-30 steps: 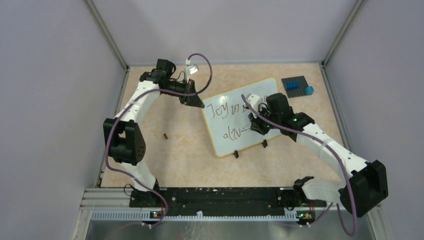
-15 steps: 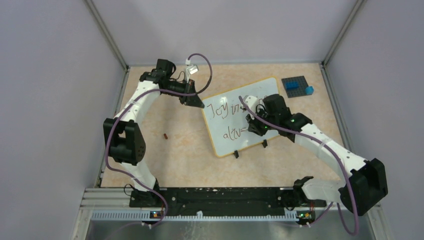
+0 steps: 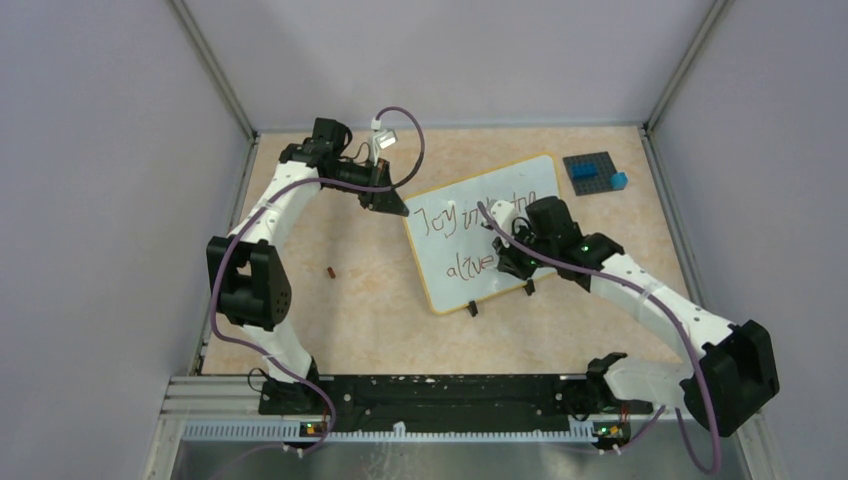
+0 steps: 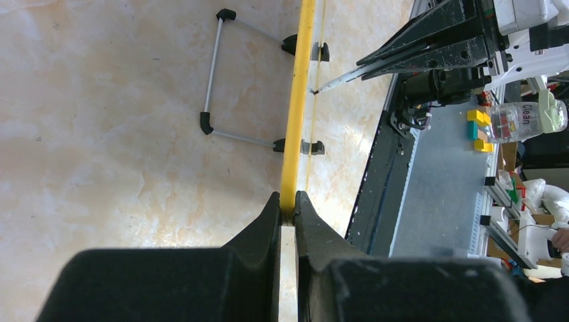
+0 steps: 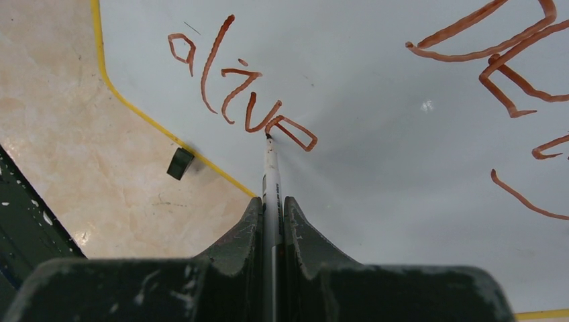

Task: Write a sentence on the whiteboard

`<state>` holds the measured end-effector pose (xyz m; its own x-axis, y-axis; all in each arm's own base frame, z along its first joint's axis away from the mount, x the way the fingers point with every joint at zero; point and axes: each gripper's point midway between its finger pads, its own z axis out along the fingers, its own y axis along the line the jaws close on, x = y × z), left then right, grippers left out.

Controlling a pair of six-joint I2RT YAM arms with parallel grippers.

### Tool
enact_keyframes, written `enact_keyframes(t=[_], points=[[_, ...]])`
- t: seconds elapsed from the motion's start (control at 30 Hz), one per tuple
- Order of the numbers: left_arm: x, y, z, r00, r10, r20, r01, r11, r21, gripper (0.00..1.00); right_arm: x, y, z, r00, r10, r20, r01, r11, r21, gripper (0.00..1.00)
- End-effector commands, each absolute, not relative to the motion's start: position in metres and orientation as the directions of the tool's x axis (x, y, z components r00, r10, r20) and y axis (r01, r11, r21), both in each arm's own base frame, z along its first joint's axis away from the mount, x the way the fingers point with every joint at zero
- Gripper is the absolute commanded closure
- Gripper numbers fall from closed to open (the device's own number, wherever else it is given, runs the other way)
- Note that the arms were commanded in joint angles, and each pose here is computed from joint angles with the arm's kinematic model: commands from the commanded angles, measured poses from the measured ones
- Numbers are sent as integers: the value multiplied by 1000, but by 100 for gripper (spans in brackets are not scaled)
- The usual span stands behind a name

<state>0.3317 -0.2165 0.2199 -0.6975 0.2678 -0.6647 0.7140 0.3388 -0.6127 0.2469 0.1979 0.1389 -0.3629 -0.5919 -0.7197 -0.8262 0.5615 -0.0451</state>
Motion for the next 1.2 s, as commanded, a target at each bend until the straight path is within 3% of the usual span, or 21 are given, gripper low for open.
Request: enact_keyframes(t=[0.0, 0.47, 0.8, 1.17], points=[[340, -220, 221, -638, 293, -712, 766, 336, -548, 100, 262, 185, 146, -330, -602, -728, -791, 597, -135, 100], [342, -220, 222, -639, 290, -712, 765, 336, -550, 100, 271, 167, 156, -338, -600, -725, -769, 621, -155, 100], [343, -220, 225, -631, 287, -721, 771, 337, -541, 100, 250, 180, 178, -303, -582, -755, -833, 546, -87, 100], [342, -221, 225, -634, 286, -718, 769, 333, -546, 100, 266, 165, 166, -334, -600, -727, -771, 617, -155, 100]])
